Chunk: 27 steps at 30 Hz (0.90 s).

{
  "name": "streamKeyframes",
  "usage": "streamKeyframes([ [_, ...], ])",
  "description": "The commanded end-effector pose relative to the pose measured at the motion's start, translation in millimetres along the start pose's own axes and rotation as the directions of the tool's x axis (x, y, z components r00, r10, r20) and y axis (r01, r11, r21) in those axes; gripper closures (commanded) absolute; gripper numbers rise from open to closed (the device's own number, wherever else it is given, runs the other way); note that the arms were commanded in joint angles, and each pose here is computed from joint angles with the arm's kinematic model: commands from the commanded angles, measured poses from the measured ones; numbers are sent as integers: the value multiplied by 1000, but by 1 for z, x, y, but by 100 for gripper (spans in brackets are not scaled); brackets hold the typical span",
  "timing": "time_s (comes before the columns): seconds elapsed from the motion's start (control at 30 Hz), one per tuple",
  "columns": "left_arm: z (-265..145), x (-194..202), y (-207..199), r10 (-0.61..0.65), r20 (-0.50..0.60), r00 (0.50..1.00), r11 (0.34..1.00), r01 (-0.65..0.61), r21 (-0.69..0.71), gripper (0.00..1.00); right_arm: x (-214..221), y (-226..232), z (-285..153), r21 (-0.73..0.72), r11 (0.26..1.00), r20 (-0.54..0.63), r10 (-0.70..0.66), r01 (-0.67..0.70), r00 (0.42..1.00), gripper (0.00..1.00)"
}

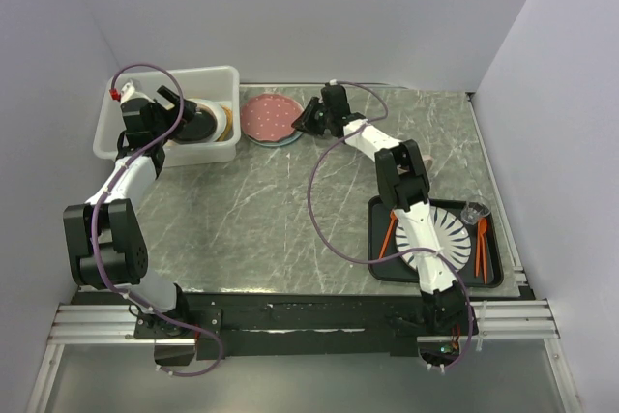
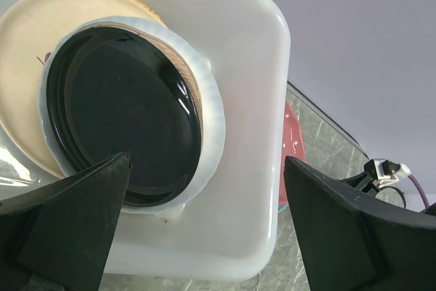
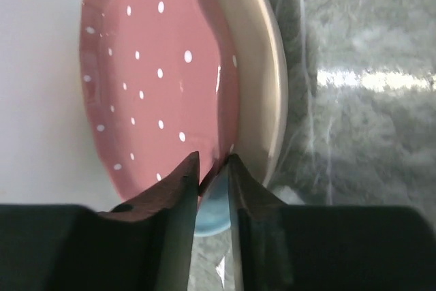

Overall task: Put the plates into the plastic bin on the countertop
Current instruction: Move the plate to the center of the board.

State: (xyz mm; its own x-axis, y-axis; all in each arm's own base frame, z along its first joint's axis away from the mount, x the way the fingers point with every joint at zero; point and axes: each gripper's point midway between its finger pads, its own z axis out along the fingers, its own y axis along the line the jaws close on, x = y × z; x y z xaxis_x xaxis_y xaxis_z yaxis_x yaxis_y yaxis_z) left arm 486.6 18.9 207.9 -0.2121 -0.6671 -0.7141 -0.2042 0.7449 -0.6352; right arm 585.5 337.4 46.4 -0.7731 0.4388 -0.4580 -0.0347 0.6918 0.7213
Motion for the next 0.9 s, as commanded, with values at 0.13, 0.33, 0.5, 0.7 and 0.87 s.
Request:
streamKeyframes([
  [0.13,-10,-27,-29,34,76,997,995,-41,88,1,-14,10,-2,-29,1000,31,-6,6,1000,93],
  [0.33,-10,-27,-30,35,77,996,995,-42,94,1,-23,15,-18,-43,999,65,-8,11,998,99],
  [0.5,-10,-25,-31,35,72,997,993,-42,107,1,-34,23,-34,-58,998,98,-16,21,995,100],
  [0.7,-12,-24,-39,37,67,997,987,-47,155,1,-40,31,-49,-78,996,118,-31,40,993,100],
  [0.87,-14,-15,-47,42,41,998,981,-49,189,1,-33,24,-60,-60,996,97,-60,65,994,100],
])
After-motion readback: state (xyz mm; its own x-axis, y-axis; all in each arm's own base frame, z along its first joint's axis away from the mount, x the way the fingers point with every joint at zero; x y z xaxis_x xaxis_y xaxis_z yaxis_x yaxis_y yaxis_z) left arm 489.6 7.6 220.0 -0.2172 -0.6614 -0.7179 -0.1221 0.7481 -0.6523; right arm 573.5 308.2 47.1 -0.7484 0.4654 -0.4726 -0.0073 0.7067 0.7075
